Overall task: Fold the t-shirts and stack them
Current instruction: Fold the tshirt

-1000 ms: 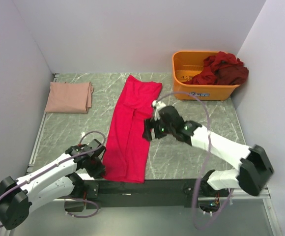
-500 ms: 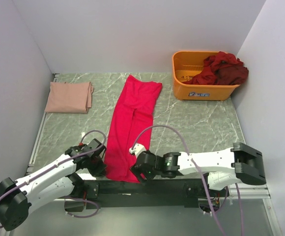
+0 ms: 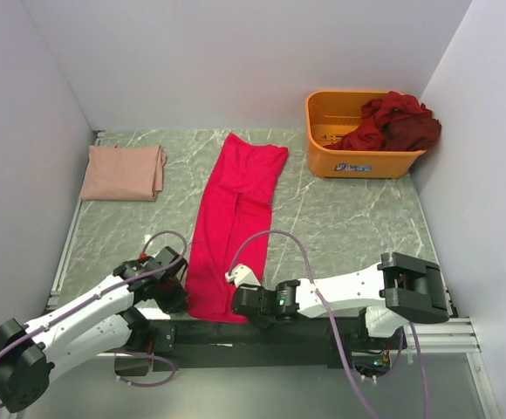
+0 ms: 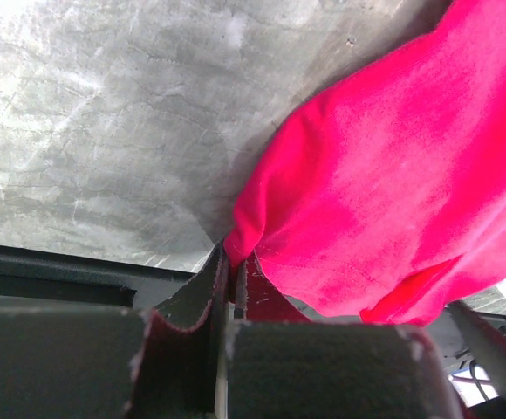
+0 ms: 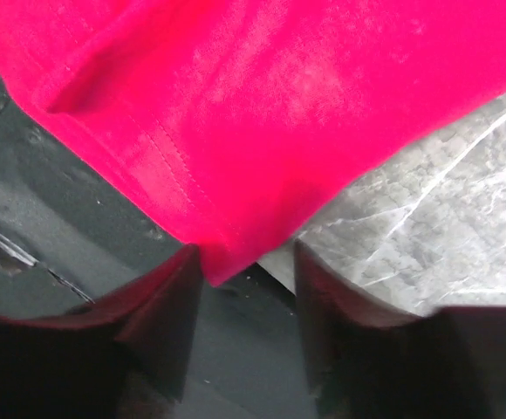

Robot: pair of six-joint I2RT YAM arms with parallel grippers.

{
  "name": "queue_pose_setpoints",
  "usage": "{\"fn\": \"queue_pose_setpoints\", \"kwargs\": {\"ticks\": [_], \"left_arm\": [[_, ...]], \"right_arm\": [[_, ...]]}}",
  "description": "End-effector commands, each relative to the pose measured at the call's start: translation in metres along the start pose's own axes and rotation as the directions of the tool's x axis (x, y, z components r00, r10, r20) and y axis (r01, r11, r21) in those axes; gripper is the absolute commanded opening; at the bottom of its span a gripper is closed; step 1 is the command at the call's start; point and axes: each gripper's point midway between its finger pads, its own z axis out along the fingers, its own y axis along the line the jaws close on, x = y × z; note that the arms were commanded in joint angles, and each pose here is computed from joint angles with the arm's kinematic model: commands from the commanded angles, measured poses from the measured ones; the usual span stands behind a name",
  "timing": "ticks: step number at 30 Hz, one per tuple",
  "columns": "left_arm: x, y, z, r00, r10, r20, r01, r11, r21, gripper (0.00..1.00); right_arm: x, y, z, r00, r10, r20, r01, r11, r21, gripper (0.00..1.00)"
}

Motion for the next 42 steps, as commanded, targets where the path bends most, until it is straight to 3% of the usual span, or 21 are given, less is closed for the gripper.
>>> {"fn": "queue_pose_setpoints", "kwargs": {"ticks": [1, 2, 4, 5, 11, 18, 20, 32, 42], "left_arm": [[-0.006, -0.011, -0.009, 0.999, 0.012, 0.033, -0.013, 0.999, 0.041, 0.01], [-0.007, -0.015, -0.013, 0.999, 0.012, 0.039, -0.014, 0.998, 0.058, 0.01], [-0.009, -0.024, -0.023, 0.999, 0.014, 0.047, -0.018, 0.996, 0.089, 0.01], [-0.011, -0.027, -0.026, 0.999, 0.014, 0.051, -0.019, 0.995, 0.101, 0.01], [-0.049, -0.087, -0.064, 0.971, 0.039, 0.234, -0.099, 0.963, 0.251, 0.01], [-0.112, -0.161, -0.083, 0.907, 0.03, 0.419, -0.138, 0.964, 0.229, 0.01], [-0.134, -0.188, -0.096, 0.891, -0.004, 0.454, -0.144, 0.946, 0.289, 0.01], [-0.215, -0.264, -0.068, 0.88, 0.087, 0.467, -0.233, 0.936, 0.264, 0.01], [-0.25, -0.273, -0.026, 0.895, 0.103, 0.435, -0.214, 0.953, 0.215, 0.01]], "right_arm": [[-0.018, -0.001, -0.005, 0.997, 0.048, 0.064, -0.05, 0.998, 0.044, 0.38], [-0.023, 0.0, -0.01, 0.995, 0.06, 0.083, -0.063, 0.997, 0.035, 0.18], [-0.029, 0.0, -0.017, 0.991, 0.075, 0.112, -0.079, 0.997, 0.025, 0.03], [-0.036, -0.001, -0.026, 0.987, 0.087, 0.139, -0.089, 0.996, 0.013, 0.01], [-0.068, -0.018, -0.053, 0.952, 0.197, 0.236, -0.2, 0.98, -0.011, 0.0], [-0.132, -0.074, -0.072, 0.876, 0.333, 0.349, -0.329, 0.942, -0.073, 0.0], [-0.152, -0.092, -0.072, 0.851, 0.37, 0.374, -0.371, 0.926, -0.072, 0.0], [-0.211, -0.165, -0.029, 0.784, 0.532, 0.321, -0.56, 0.828, -0.004, 0.0], [-0.222, -0.215, 0.012, 0.756, 0.592, 0.279, -0.627, 0.777, 0.05, 0.0]]}}
